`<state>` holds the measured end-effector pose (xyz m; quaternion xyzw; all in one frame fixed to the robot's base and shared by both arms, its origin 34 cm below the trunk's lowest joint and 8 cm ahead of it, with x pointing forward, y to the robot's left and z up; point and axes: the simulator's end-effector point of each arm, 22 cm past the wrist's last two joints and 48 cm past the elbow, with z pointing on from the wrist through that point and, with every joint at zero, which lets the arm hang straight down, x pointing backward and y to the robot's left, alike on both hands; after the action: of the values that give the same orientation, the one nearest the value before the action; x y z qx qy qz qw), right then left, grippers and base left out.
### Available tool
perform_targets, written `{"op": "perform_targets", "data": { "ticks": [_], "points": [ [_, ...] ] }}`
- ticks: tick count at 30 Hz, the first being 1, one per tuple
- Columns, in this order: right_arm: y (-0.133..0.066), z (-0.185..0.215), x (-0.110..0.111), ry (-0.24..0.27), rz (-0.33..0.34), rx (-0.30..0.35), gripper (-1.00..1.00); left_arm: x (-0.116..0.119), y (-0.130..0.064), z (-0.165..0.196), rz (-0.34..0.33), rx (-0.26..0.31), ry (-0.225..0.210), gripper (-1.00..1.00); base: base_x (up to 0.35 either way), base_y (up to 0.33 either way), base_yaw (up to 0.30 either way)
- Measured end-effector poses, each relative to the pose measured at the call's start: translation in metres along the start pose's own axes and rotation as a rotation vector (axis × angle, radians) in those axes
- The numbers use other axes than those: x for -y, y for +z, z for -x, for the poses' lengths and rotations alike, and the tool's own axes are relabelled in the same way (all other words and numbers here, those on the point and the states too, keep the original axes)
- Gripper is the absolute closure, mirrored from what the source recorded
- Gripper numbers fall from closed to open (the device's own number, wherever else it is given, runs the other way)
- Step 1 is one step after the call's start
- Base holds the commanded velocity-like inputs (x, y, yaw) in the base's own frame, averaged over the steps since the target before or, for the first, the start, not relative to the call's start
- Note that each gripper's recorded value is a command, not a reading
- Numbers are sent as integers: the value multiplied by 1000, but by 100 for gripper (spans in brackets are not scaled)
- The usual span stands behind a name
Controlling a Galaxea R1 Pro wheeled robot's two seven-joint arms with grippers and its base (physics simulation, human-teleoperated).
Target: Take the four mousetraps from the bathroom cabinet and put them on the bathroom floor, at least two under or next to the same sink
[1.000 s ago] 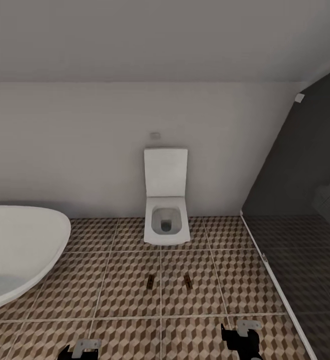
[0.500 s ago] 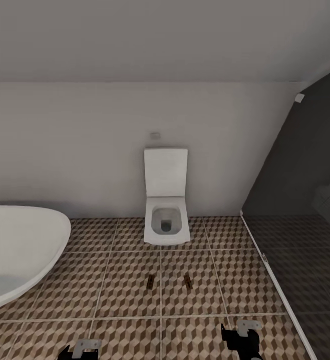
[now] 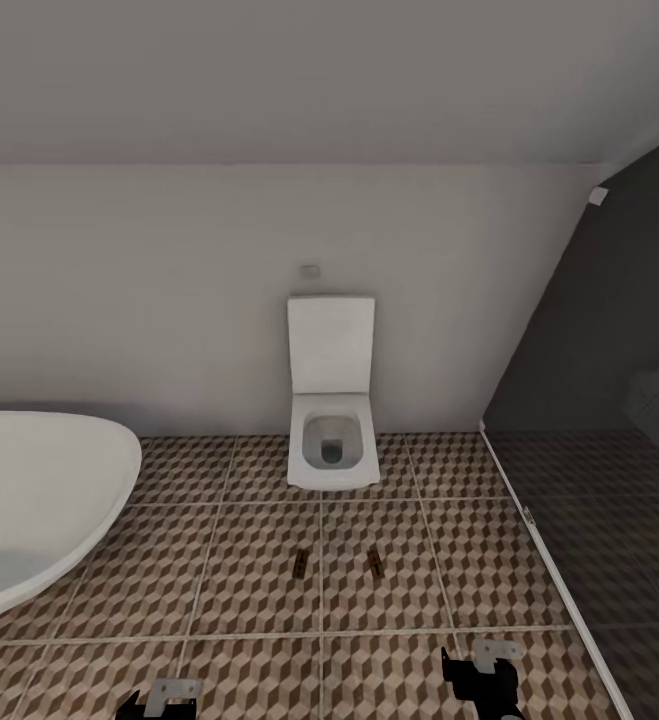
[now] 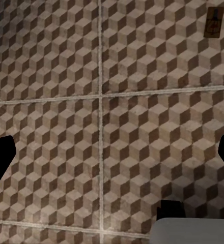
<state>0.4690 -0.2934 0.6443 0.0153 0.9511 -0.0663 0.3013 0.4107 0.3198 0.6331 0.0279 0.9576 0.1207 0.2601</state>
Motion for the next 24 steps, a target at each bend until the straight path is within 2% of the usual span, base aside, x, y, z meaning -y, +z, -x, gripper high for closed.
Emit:
{"op": "perform_targets", "data": {
  "ticks": [24],
  "points": [
    [0, 0, 0, 0, 0, 0, -100, 0, 0, 0, 0, 1, 0, -100, 0, 0, 0]
  ]
}}
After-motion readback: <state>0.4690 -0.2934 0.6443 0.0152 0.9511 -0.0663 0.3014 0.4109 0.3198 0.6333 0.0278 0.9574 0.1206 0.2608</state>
